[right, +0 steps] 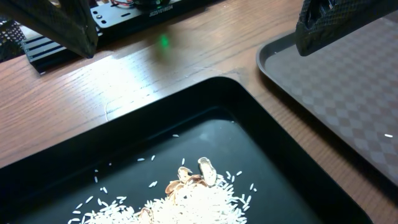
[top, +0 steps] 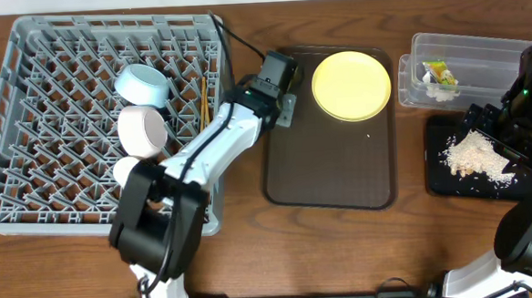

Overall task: Sort waste into correct bins and load items into the dishwasher
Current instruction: 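Move the left gripper right to the yellow plate's edge on the tray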

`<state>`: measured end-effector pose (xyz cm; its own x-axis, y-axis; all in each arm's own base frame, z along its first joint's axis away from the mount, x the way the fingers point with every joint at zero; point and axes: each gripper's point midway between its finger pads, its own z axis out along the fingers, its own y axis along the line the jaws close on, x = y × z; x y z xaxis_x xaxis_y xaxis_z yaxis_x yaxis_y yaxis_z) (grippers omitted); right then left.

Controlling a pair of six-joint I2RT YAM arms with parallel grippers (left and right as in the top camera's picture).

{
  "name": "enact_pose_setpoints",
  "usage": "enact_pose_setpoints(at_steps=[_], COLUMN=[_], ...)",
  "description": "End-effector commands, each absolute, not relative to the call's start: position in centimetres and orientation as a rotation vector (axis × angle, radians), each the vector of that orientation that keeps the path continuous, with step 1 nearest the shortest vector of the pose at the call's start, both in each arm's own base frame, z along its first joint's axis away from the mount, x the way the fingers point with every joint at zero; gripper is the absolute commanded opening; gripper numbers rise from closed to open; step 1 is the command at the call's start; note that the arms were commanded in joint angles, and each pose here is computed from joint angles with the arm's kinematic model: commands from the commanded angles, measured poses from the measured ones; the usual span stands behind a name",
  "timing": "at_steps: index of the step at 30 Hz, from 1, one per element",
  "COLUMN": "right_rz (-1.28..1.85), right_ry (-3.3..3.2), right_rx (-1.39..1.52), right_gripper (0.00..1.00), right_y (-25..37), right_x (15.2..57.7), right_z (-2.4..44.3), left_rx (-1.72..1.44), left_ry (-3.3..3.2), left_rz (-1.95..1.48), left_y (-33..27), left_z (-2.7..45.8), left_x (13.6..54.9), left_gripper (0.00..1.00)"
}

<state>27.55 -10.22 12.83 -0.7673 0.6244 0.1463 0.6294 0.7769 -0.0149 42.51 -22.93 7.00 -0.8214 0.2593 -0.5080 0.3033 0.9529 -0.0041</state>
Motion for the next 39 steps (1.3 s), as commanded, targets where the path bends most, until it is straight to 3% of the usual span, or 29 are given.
enact_pose_setpoints(at_steps=[1, 14, 39], right_rz=[-0.058, -0.058, -0.058], right_ry=[-2.844, -2.844, -2.846], right_rx=[-1.020, -1.021, -1.021], right_gripper=[0.99, 0.99, 0.99], right_y=[-10.1, -10.2, -10.2], right_x=[27.5, 27.5, 27.6], right_z=[13.5, 13.5, 13.5], left_rx=[0.443, 0.377, 0.467], left_ry=[2.631, 3.049, 3.327], left_rz=[-0.234, -0.066, -0.102], left_y=[-24.2, -19.9, -19.5], left_z=[6.1, 1.5, 0.6], left_x=[41.2, 33.1, 25.4], left_gripper=[0.08, 0.06, 0.06])
